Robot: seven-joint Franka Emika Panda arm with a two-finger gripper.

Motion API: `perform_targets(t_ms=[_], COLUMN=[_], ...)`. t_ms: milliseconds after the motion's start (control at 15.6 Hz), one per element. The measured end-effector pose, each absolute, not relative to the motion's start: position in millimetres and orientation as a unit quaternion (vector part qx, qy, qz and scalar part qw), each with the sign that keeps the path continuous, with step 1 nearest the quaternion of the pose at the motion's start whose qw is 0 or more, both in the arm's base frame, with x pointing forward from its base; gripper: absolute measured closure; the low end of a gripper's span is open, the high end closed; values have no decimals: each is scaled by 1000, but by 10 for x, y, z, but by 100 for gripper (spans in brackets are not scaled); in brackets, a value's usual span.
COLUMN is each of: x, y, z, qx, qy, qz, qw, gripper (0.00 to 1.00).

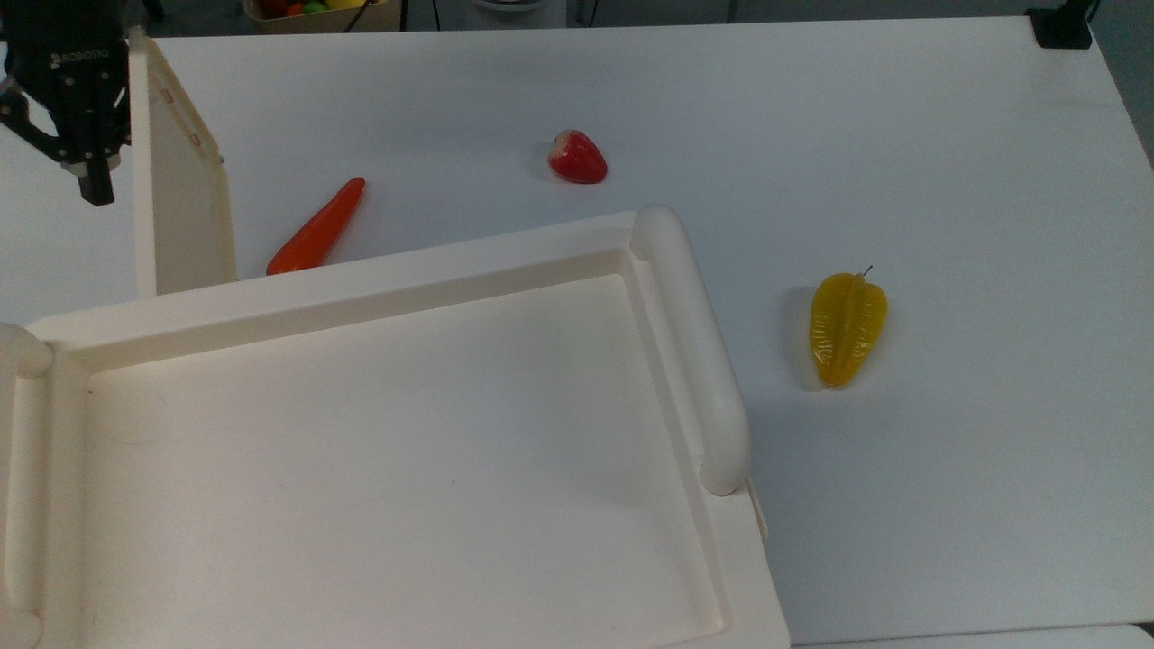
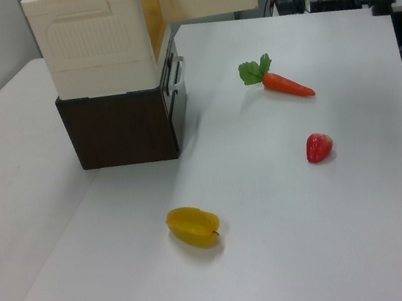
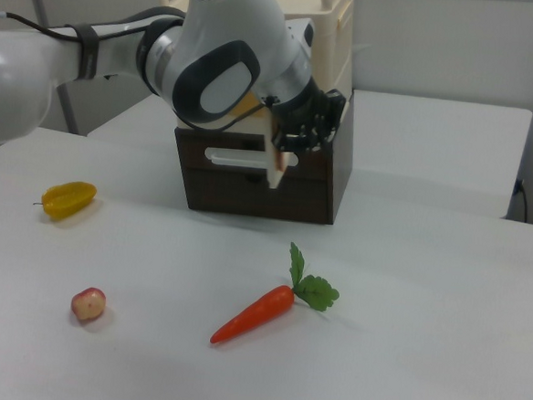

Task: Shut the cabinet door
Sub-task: 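Push the door edge with the gripper, swinging it toward the cabinet opening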

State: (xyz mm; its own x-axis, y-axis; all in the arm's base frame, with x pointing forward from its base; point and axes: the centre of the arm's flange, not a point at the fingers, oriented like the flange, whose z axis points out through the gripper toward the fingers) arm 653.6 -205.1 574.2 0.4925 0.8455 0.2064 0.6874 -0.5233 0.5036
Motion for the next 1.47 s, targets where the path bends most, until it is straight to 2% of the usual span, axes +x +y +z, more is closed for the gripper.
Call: perform_targets(t_ms=[256,575,1214,1470], x=[6584,6685,6827,6919], y=[-1721,-1295,-221,220], z=[5681,5650,5590,5564], qx=[852,862,902,910], qy=[459,442,354,306], qz=[212,222,242,276], qw=[136,110,44,28], gripper=[99,99,99,99])
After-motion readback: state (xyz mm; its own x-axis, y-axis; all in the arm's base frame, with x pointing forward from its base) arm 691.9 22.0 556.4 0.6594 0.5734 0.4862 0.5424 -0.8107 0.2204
